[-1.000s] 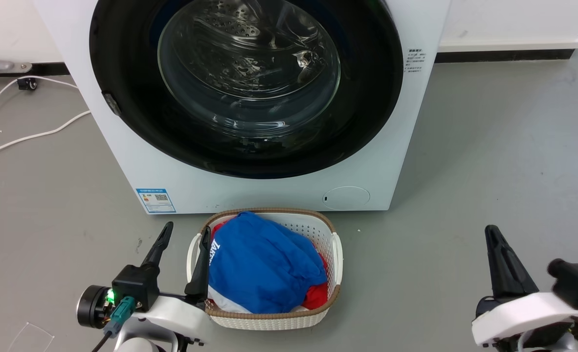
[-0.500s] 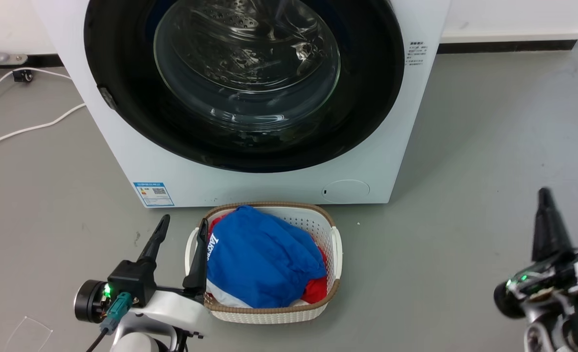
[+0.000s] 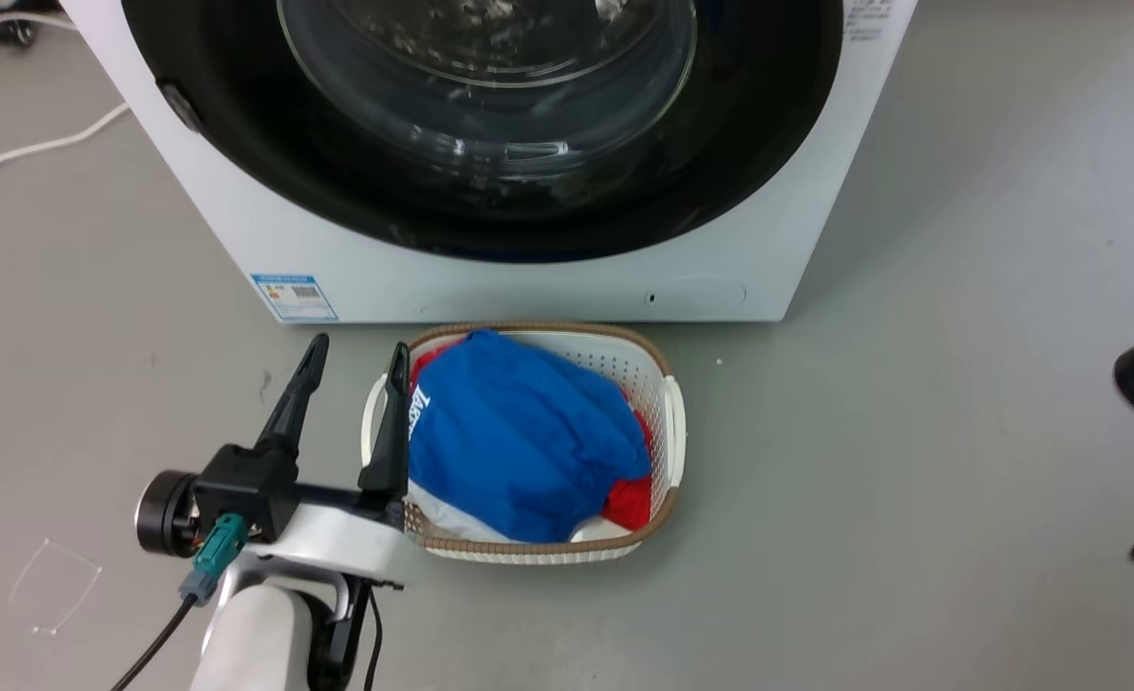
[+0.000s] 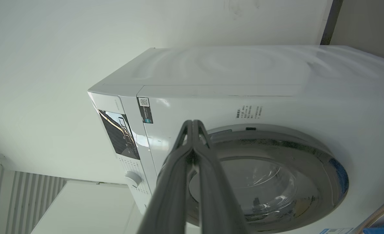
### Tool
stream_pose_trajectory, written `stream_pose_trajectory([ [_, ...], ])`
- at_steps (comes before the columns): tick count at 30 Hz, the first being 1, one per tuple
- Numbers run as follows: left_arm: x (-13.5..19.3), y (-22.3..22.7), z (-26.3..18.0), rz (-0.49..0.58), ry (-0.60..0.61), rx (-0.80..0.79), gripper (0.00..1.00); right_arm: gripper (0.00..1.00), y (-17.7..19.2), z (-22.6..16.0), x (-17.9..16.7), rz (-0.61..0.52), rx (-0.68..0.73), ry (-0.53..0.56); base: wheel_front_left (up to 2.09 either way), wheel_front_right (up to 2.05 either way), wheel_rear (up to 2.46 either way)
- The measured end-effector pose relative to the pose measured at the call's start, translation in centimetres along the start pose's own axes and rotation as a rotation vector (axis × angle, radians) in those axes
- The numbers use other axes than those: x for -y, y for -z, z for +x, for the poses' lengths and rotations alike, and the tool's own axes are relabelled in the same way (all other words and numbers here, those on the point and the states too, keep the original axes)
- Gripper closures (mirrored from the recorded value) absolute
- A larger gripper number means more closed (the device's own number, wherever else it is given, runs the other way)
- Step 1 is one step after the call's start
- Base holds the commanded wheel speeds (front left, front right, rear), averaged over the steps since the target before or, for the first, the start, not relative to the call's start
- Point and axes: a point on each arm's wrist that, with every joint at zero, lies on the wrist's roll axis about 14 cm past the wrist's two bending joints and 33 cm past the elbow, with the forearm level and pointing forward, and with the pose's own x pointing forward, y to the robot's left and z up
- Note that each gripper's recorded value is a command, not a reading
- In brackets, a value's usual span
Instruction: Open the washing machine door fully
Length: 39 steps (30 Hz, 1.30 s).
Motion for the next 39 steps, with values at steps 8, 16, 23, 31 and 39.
stream_pose_trajectory([
  [8, -0.5, 0.9, 1.9, -0.007, -0.003, -0.003, 0.00, 1.00, 2.9, 7.0, 0.6, -0.208, -0.245, 0.090, 0.00, 0.00, 0.00],
  [16, -1.3, 2.6, 3.5, -0.021, -0.016, -0.020, 0.00, 1.00, 8.5, 12.9, 1.0, -0.385, -0.446, 0.128, 0.00, 0.00, 0.00],
  [23, -2.0, 3.9, 4.4, -0.019, -0.027, -0.038, 0.00, 1.00, 13.4, 15.9, 2.6, -0.482, -0.580, 0.166, 0.00, 0.00, 0.00],
  [31, -2.7, 4.9, 4.6, -0.024, -0.043, -0.057, 0.00, 1.00, 16.8, 17.6, 3.9, -0.524, -0.665, 0.190, 0.00, 0.00, 0.00],
  [39, -2.8, 5.1, 4.5, -0.025, -0.045, -0.063, 0.00, 1.00, 17.4, 17.0, 4.7, -0.534, -0.737, 0.229, 0.00, 0.00, 0.00],
])
